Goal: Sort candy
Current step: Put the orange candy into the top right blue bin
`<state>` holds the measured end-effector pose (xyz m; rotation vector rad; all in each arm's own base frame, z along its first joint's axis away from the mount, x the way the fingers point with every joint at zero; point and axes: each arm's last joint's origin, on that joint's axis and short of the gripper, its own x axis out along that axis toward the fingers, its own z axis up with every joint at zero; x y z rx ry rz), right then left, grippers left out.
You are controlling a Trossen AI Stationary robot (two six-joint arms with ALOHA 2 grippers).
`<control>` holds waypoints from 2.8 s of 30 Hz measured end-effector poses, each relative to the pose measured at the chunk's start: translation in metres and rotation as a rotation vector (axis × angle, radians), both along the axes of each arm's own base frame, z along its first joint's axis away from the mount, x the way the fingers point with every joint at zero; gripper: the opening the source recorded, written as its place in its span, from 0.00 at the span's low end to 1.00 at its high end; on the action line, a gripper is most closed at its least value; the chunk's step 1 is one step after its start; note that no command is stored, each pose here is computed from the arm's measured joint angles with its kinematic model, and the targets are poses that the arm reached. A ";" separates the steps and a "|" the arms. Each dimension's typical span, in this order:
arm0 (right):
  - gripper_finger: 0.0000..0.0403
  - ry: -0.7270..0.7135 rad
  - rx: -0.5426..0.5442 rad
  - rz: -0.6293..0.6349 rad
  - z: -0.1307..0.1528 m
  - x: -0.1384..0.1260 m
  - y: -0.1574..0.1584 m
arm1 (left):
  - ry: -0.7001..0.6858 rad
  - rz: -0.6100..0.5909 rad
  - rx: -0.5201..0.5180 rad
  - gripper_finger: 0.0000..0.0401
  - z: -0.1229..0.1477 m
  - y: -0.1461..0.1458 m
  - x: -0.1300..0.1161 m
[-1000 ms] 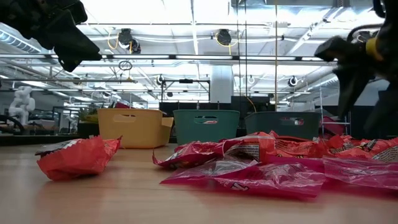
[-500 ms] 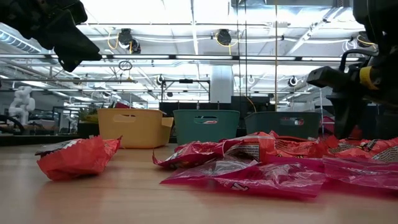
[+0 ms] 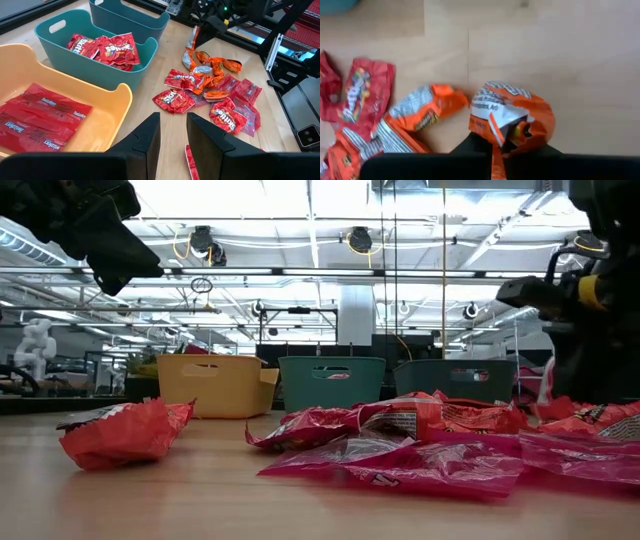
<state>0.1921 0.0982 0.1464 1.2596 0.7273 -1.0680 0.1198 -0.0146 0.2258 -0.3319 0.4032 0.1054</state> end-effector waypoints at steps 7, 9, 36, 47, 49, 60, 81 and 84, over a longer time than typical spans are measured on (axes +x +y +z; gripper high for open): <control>0.00 0.058 -0.059 0.070 0.051 0.006 0.002 | 0.000 0.000 0.000 0.26 0.000 0.000 0.000; 0.00 0.071 -0.118 0.101 0.073 0.009 0.000 | -0.001 0.002 0.001 0.26 0.000 0.000 0.000; 0.26 0.282 -0.346 0.460 0.128 0.047 -0.167 | -0.003 0.029 0.019 0.26 0.000 0.001 0.000; 0.58 0.322 -0.373 0.507 0.128 0.044 -0.177 | -0.003 0.029 0.019 0.26 0.000 0.001 0.000; 0.60 0.328 -0.390 0.524 0.130 0.043 -0.176 | -0.002 0.029 0.019 0.26 0.000 0.001 0.000; 0.53 0.085 -0.693 0.657 0.186 0.039 -0.132 | -0.003 0.029 0.019 0.26 0.000 0.001 0.000; 0.49 0.042 -0.586 0.699 0.179 0.031 -0.077 | 0.007 -0.063 0.230 0.26 0.000 0.001 0.000; 0.50 -0.012 -0.545 0.689 0.181 0.034 -0.075 | 0.007 -0.063 0.230 0.26 0.000 0.001 0.000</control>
